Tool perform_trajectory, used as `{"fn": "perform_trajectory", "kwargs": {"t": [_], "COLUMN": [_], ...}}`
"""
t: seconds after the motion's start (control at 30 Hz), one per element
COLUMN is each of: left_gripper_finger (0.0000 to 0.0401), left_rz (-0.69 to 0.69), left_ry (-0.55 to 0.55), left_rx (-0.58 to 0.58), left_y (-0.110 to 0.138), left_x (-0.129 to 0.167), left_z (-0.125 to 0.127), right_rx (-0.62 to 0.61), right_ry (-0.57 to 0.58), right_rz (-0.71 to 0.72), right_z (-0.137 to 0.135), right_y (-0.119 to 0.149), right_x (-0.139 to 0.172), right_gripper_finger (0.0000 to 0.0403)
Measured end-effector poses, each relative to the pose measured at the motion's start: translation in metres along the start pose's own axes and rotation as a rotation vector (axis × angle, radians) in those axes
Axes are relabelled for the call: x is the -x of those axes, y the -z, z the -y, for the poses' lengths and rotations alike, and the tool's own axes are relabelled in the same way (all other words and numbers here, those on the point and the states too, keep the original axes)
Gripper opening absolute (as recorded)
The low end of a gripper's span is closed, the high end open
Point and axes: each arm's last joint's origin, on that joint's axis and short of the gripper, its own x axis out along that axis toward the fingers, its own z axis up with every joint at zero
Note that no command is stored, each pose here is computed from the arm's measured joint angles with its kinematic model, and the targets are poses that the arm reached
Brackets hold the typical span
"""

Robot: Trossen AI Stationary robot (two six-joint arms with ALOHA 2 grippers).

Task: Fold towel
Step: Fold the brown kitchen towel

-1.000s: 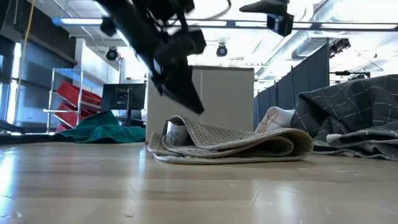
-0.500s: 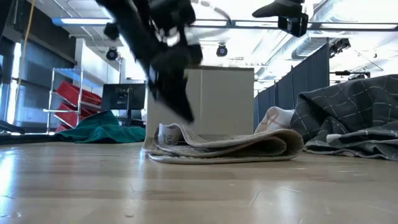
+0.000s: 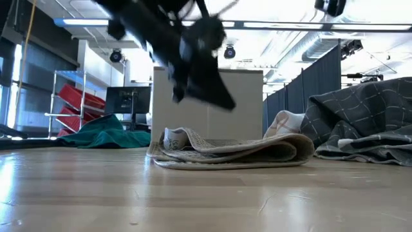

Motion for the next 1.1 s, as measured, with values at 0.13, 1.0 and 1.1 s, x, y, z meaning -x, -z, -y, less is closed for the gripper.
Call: {"fn": "perform_trajectory", "kwargs": {"t": [0.13,1.0,1.1], "left_gripper_finger": [0.0000,0.0000,0.0000], "left_rz": [-0.091,-0.809,-0.850], "left_ry": [-0.014,-0.168,-0.199], "left_rx": [0.010,-0.121,-0.099], "left_y": [0.018,0.137,0.150], "left_x": [-0.015,0.092,0.108], "left_z": [-0.001,0.092,0.101], "right_rx": [0.005,0.042,0.043], "right_ry": [0.022,0.108,0.110], "right_rz": [0.051,0.018,0.016], "right_z": [0.003,0.013,0.013], "right_y": [-0.002,0.002,0.002], "right_x": [0.019,0.028,0.028], "right_gripper_finger": [0.0183,0.0183,0.0183]}}
